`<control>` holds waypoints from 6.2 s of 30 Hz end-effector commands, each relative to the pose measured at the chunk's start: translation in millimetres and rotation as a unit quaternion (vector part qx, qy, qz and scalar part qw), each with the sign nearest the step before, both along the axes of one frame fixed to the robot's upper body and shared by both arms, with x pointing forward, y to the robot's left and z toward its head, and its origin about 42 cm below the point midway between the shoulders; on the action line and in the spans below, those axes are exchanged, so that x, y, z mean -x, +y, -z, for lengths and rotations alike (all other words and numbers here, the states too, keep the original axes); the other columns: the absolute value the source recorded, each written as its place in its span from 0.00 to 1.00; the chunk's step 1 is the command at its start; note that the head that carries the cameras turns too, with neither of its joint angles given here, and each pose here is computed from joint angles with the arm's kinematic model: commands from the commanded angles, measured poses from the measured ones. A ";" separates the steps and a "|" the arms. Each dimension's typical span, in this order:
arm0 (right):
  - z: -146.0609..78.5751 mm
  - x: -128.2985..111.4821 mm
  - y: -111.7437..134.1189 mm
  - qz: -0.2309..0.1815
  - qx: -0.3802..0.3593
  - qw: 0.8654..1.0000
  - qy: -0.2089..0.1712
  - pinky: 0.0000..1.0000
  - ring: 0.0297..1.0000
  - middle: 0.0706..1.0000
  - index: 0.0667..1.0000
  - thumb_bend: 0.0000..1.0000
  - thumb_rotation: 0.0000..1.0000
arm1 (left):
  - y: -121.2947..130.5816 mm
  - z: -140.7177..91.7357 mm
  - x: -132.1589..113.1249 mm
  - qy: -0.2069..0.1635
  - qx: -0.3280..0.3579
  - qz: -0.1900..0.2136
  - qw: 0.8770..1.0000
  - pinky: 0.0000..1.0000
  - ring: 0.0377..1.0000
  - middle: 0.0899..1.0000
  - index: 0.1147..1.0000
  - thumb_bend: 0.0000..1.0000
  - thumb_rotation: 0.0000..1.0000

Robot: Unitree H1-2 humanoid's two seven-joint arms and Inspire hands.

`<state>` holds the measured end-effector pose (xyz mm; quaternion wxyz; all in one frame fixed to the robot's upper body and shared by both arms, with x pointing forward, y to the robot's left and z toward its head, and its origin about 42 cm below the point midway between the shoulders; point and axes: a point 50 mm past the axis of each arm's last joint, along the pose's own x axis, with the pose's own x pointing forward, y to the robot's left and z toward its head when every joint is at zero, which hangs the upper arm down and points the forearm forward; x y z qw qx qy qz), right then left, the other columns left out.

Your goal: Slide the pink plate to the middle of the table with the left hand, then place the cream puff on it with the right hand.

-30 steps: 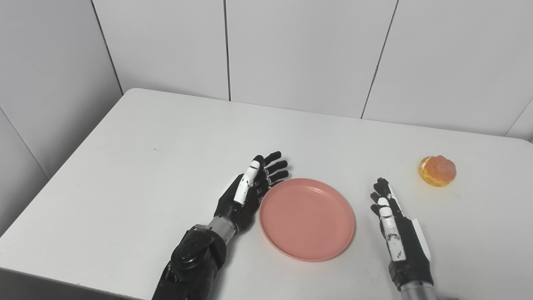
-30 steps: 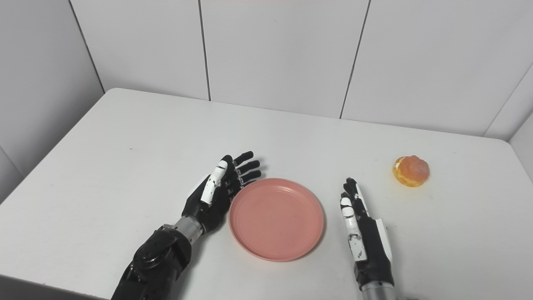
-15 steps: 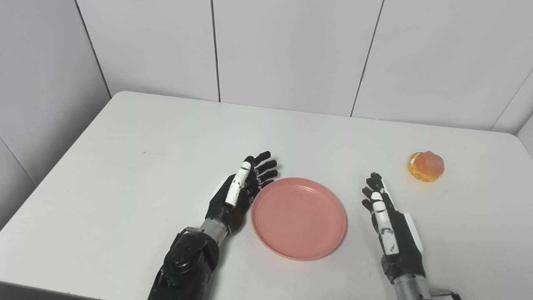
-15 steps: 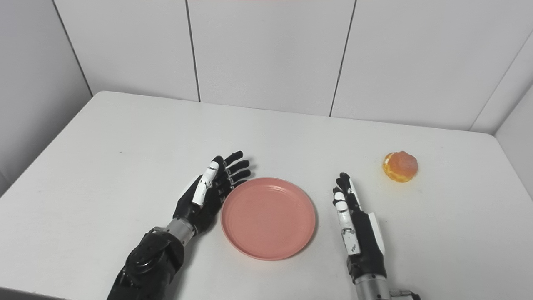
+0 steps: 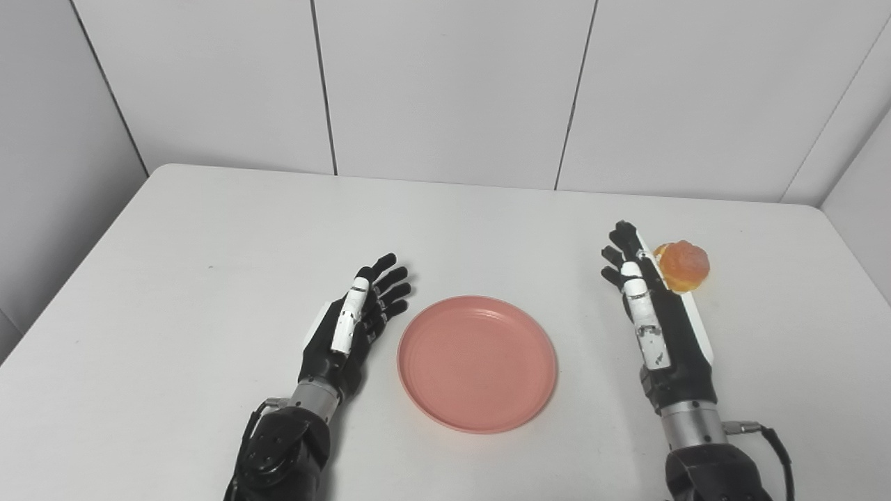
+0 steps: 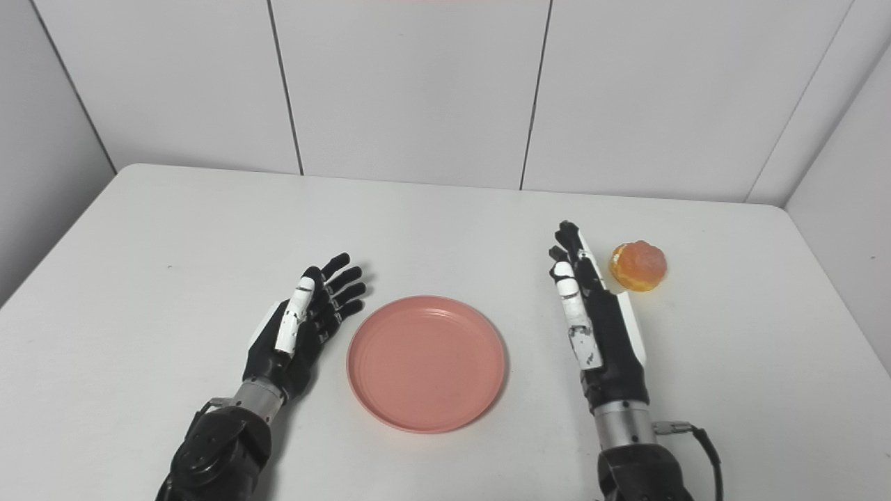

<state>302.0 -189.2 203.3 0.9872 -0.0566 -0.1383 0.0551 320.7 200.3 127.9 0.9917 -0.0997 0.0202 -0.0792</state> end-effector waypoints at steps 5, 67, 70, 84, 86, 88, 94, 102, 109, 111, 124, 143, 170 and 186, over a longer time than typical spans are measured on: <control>-32.3 -10.2 -7.8 0.017 0.032 0.998 -0.049 0.91 0.93 0.94 0.94 0.37 1.00 | 11.7 0.0 6.5 -0.036 -0.027 -0.023 0.999 0.89 0.87 0.87 0.86 0.45 1.00; -93.0 -141.3 -111.4 0.139 0.514 0.842 0.085 0.68 0.85 0.94 0.90 0.88 0.35 | 49.0 43.1 60.6 -0.046 -0.060 -0.033 0.997 0.91 0.88 0.89 0.87 0.42 1.00; -90.2 -146.3 -113.1 0.138 0.520 0.837 0.097 0.68 0.86 0.95 0.90 0.88 0.35 | 49.6 44.1 60.1 -0.044 -0.056 -0.032 0.997 0.91 0.88 0.89 0.87 0.42 1.00; -69.1 -173.4 -117.7 0.143 0.542 0.814 0.152 0.67 0.85 0.96 0.92 0.88 0.40 | 46.9 38.2 62.7 -0.037 -0.049 -0.032 0.998 0.90 0.87 0.88 0.86 0.43 1.00; -66.9 -176.5 -117.7 0.142 0.547 0.811 0.153 0.69 0.86 0.96 0.92 0.88 0.41 | 47.0 36.9 63.3 -0.038 -0.050 -0.031 0.998 0.90 0.87 0.88 0.86 0.43 1.00; -64.6 -179.7 -117.1 0.139 0.553 0.807 0.154 0.76 0.89 0.96 0.92 0.88 0.42 | 47.2 35.5 63.9 -0.039 -0.052 -0.031 0.997 0.90 0.87 0.88 0.86 0.42 1.00; -60.2 -186.2 -111.0 0.136 0.562 0.800 0.157 0.80 0.92 0.95 0.92 0.87 0.43 | 47.1 34.7 65.2 -0.036 -0.050 -0.032 0.998 0.90 0.87 0.88 0.86 0.42 1.00; -57.0 -193.0 -103.1 0.121 0.536 0.819 0.164 0.76 0.91 0.96 0.93 0.87 0.39 | 49.0 34.1 67.6 -0.039 -0.062 -0.032 0.997 0.90 0.87 0.88 0.86 0.43 1.00; -54.9 -197.0 -95.9 0.119 0.528 0.826 0.159 0.74 0.88 0.94 0.92 0.88 0.39 | 50.4 35.7 68.2 -0.038 -0.065 -0.035 0.997 0.89 0.87 0.87 0.86 0.43 1.00; -54.0 -198.1 -94.7 0.119 0.529 0.826 0.156 0.74 0.88 0.94 0.92 0.88 0.38 | 50.4 35.4 68.5 -0.038 -0.066 -0.036 0.996 0.89 0.87 0.87 0.85 0.43 1.00; -53.8 -205.0 -95.3 0.122 0.530 0.823 0.167 0.71 0.86 0.93 0.91 0.89 0.32 | 48.9 32.0 70.6 -0.038 -0.069 -0.035 0.996 0.88 0.86 0.87 0.85 0.45 1.00; -35.7 -212.9 -99.2 0.104 0.533 0.820 0.182 0.45 0.50 0.58 0.72 0.81 0.19 | 46.8 30.3 71.9 -0.043 -0.068 -0.033 0.996 0.88 0.86 0.87 0.86 0.44 1.00; -60.9 -200.3 -103.6 0.119 0.532 0.826 0.144 0.34 0.38 0.41 0.50 0.52 0.00 | 43.5 30.0 69.0 -0.045 -0.067 -0.032 0.996 0.87 0.86 0.87 0.85 0.45 1.00; -121.7 -155.4 -53.4 0.061 0.511 0.856 0.047 0.32 0.36 0.39 0.51 0.52 0.00 | 31.4 30.0 66.0 -0.049 -0.066 -0.035 0.996 0.86 0.85 0.87 0.85 0.45 1.00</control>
